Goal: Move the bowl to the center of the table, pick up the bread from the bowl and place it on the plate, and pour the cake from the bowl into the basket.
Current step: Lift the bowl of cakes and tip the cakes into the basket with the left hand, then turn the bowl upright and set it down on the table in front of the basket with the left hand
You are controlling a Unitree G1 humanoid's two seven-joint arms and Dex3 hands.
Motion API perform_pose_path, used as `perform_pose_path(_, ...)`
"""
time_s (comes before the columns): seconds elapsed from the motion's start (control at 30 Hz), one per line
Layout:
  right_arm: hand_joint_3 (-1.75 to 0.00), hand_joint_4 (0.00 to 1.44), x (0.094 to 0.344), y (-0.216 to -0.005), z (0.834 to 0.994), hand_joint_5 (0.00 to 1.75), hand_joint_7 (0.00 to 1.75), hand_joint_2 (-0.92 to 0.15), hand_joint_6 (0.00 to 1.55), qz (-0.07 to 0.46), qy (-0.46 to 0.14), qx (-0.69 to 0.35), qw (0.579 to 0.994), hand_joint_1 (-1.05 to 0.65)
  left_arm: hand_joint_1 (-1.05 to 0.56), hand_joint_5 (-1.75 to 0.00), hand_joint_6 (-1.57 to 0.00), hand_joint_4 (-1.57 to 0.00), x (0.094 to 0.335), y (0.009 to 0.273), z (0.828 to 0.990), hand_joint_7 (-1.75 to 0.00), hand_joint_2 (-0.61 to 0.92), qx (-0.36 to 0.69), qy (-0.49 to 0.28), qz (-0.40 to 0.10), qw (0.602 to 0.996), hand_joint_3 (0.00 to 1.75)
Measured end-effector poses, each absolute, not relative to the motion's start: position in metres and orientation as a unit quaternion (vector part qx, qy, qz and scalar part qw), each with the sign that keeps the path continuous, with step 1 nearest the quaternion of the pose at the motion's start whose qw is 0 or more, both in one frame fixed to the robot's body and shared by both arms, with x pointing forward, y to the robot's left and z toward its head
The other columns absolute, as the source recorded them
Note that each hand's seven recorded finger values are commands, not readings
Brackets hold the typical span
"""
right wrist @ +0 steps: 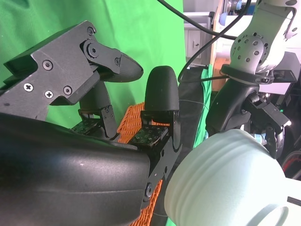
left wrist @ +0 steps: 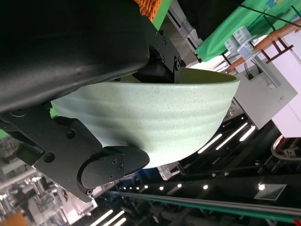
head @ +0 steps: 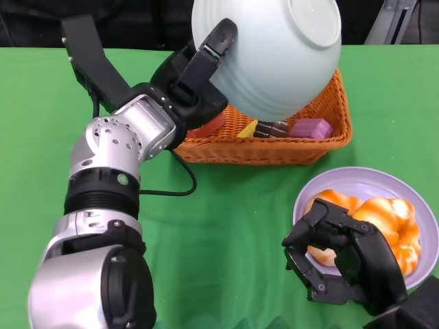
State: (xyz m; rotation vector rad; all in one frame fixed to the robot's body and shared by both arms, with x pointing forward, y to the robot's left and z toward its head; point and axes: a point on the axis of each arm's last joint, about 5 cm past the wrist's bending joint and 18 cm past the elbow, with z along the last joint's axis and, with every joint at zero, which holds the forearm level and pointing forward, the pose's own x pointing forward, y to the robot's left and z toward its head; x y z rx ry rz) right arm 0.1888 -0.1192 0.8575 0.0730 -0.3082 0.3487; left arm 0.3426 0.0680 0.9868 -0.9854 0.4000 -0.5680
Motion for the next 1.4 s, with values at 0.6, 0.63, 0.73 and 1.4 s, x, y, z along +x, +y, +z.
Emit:
perform_pose_path(0.6,-0.93,0.66,0.191,-0.118,0.858,1.57,1.3,-0.53,0.67,0.172,-0.153,0.028,0.973,-0.16,-0.17,-1.75,-0.72,-0.76,0.342,0.078,0.994,-1.68,0.55,-0.302,0.01,-0.356,0.884,1.2)
perform_pose_path(0.63,-0.96,0.66,0.191,-0.118,0.858,1.57,1.31,-0.51,0.66,0.171,-0.155,0.028,0.973,-0.16,-0.17,-1.75,-0.75,-0.77,0.342,0.08,0.995,-1.64,0.51,-0.278,-0.006,-0.361,0.89,1.22)
perform_pose_path(0.73,-0.98,0.66,0.191,-0.118,0.857,1.57,1.31,-0.5,0.65,0.171,-0.159,0.028,0.972,-0.15,-0.17,-1.75,-0.77,-0.79,0.341,0.084,0.998,-1.59,0.49,-0.211,-0.055,-0.368,0.904,1.23)
perform_pose_path(1.4,-0.95,0.67,0.192,-0.122,0.858,1.58,1.3,-0.51,0.65,0.169,-0.163,0.026,0.972,-0.17,-0.13,-1.75,-0.73,-0.8,0.311,0.124,0.975,-1.52,0.69,0.081,-0.368,-0.248,0.893,0.96)
